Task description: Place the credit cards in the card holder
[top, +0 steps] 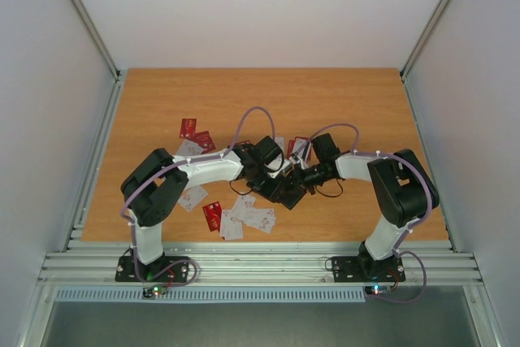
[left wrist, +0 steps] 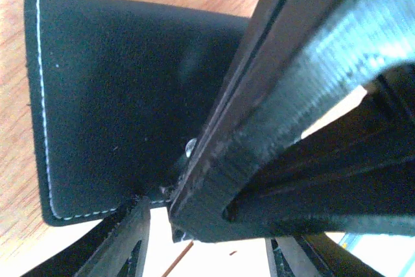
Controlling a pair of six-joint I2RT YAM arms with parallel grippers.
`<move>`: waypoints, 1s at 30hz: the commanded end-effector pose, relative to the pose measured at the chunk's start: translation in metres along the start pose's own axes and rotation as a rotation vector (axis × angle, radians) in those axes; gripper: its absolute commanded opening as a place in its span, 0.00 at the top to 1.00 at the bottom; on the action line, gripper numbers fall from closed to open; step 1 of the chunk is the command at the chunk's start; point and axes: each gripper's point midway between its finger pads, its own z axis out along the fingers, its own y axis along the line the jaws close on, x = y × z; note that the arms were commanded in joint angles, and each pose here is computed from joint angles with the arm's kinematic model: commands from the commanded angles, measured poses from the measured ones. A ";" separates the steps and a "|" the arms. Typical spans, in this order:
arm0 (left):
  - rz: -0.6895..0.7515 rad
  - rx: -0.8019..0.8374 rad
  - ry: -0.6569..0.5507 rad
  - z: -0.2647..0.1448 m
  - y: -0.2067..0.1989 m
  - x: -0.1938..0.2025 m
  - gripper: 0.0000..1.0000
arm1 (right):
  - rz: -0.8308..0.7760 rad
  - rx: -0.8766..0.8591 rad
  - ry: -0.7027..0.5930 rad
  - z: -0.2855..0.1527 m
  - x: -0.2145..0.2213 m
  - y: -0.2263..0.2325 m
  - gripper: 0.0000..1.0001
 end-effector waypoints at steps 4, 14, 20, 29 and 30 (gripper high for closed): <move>0.050 0.000 -0.015 -0.028 -0.009 -0.002 0.45 | -0.016 -0.014 -0.002 0.000 0.003 0.006 0.99; 0.024 0.030 -0.014 -0.064 -0.005 0.014 0.52 | -0.001 0.030 -0.025 -0.004 0.002 0.003 0.99; 0.033 0.012 -0.020 -0.056 0.015 0.014 0.58 | -0.007 0.056 -0.039 -0.008 0.003 0.004 0.99; -0.021 -0.019 0.032 -0.031 0.027 -0.013 0.64 | 0.003 0.135 -0.077 -0.011 0.001 -0.008 0.99; -0.020 -0.021 0.035 -0.030 0.027 -0.015 0.64 | 0.005 0.137 -0.080 -0.011 0.000 -0.009 0.99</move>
